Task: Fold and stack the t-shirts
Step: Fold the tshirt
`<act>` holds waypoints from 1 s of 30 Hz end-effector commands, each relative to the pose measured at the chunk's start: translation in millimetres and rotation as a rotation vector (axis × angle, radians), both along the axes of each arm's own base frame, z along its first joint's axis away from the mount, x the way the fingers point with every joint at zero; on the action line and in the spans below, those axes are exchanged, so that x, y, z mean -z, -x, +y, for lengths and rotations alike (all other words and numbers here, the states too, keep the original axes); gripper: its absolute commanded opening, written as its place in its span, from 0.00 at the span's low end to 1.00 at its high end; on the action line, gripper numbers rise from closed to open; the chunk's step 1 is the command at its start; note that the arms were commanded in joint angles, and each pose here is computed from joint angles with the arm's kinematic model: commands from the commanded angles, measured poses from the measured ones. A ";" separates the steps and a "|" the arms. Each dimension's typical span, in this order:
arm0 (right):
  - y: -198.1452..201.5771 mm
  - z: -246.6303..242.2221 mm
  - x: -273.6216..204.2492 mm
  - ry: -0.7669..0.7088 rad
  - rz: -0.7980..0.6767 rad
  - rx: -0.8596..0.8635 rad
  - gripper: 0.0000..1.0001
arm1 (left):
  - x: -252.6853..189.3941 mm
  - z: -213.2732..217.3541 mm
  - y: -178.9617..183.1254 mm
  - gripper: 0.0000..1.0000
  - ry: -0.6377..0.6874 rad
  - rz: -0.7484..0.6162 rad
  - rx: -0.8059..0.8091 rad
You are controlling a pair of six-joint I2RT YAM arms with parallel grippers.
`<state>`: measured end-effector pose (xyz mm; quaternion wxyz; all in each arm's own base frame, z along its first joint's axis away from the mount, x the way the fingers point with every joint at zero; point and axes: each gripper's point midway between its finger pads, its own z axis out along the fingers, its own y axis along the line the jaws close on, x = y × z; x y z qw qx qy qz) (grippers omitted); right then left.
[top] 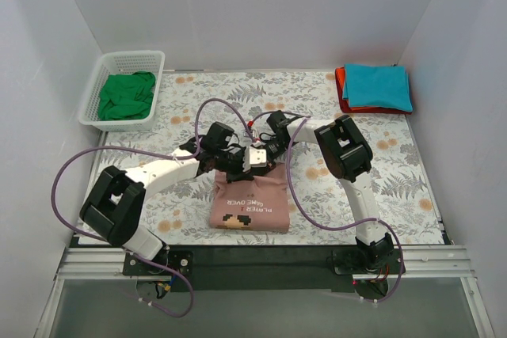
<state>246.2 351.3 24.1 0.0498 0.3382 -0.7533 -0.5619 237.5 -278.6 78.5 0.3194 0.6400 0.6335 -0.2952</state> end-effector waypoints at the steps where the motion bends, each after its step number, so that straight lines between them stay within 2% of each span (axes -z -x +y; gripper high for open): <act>1: 12.5 -11.9 38.7 0.110 -0.013 -0.017 0.17 | -25.1 -2.2 -37.8 0.00 0.034 -0.126 -0.024; 8: 17.9 -14.3 41.7 0.112 -0.001 -0.020 0.17 | -29.5 3.2 -83.2 0.00 0.060 -0.206 -0.058; 12: 10.4 -11.7 35.4 0.110 -0.034 -0.015 0.17 | -21.7 1.4 -80.6 0.00 0.076 -0.230 -0.025; 20: -26.3 -2.4 3.7 0.137 -0.226 -0.002 0.21 | -26.9 4.0 -68.7 0.00 0.114 -0.320 -0.003; 23: -36.2 -7.0 -10.4 0.169 -0.305 -0.008 0.34 | -26.1 7.7 -63.3 0.00 0.109 -0.339 -0.004; 24: -40.4 -8.1 -18.5 0.172 -0.336 -0.013 0.43 | -24.3 9.1 -62.7 0.00 0.105 -0.341 -0.003; 26: -52.1 -13.7 -32.2 0.193 -0.406 0.002 0.50 | -23.0 10.2 -64.0 0.00 0.102 -0.355 -0.006; 27: -58.5 -15.8 -39.4 0.200 -0.432 0.010 0.57 | -24.7 9.1 -65.5 0.00 0.110 -0.366 -0.006; 30: -84.2 -30.8 -57.9 0.219 -0.493 0.067 0.63 | -29.7 4.0 -66.7 0.03 0.139 -0.385 0.012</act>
